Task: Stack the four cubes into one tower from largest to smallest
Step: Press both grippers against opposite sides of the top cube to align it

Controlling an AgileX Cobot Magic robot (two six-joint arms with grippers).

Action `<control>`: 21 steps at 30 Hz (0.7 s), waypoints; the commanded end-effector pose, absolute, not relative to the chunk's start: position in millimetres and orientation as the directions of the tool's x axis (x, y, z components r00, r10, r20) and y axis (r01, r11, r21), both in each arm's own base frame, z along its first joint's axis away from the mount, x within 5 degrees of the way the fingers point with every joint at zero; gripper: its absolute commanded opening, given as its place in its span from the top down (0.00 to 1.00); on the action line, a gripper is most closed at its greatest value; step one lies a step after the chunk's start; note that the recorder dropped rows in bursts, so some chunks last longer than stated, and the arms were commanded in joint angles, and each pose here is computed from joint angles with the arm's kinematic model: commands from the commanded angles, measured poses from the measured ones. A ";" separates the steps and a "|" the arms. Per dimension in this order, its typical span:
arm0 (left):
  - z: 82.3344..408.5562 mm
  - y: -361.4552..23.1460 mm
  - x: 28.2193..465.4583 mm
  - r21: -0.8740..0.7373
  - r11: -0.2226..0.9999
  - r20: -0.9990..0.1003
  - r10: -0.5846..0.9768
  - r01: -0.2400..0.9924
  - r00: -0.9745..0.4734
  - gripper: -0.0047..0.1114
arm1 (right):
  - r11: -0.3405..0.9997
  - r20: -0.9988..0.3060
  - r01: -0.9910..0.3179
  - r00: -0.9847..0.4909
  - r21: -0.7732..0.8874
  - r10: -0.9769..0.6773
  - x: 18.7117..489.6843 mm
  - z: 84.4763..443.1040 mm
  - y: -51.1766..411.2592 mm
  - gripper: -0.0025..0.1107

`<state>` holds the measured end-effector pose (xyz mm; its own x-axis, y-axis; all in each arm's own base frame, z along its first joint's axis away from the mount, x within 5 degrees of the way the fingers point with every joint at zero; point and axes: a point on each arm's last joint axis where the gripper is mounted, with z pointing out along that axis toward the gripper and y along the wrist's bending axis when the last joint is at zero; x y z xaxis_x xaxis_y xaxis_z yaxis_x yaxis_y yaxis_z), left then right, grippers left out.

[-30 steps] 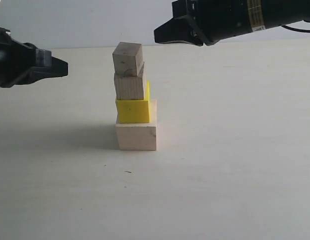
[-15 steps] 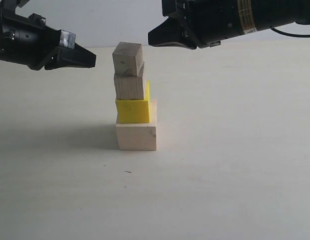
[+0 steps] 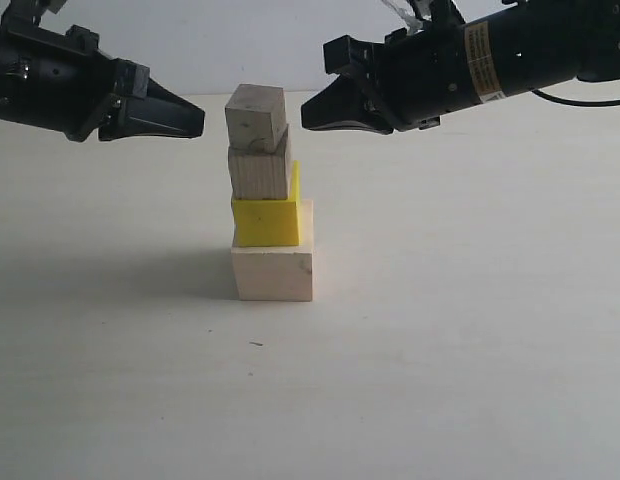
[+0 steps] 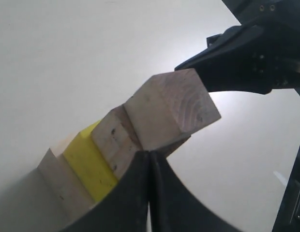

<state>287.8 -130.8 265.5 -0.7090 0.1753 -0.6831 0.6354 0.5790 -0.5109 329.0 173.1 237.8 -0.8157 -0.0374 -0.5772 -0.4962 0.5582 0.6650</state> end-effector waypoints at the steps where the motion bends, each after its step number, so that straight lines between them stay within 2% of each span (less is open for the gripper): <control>1: 265.0 -132.3 290.6 -0.513 0.561 -0.694 0.175 0.650 -0.699 0.96 | 0.559 -0.578 -0.496 -0.815 0.665 -0.037 328.5 237.5 173.5 0.98; 11: 253.7 -137.0 297.4 -0.550 0.522 -0.689 0.158 0.652 -0.708 0.96 | 0.532 -0.576 -0.514 -0.815 0.673 -0.059 325.7 238.4 175.0 0.98; 21: 255.5 -137.7 299.1 -0.538 0.513 -0.714 0.145 0.669 -0.685 0.96 | 0.531 -0.583 -0.522 -0.810 0.667 -0.064 325.7 238.4 175.0 0.98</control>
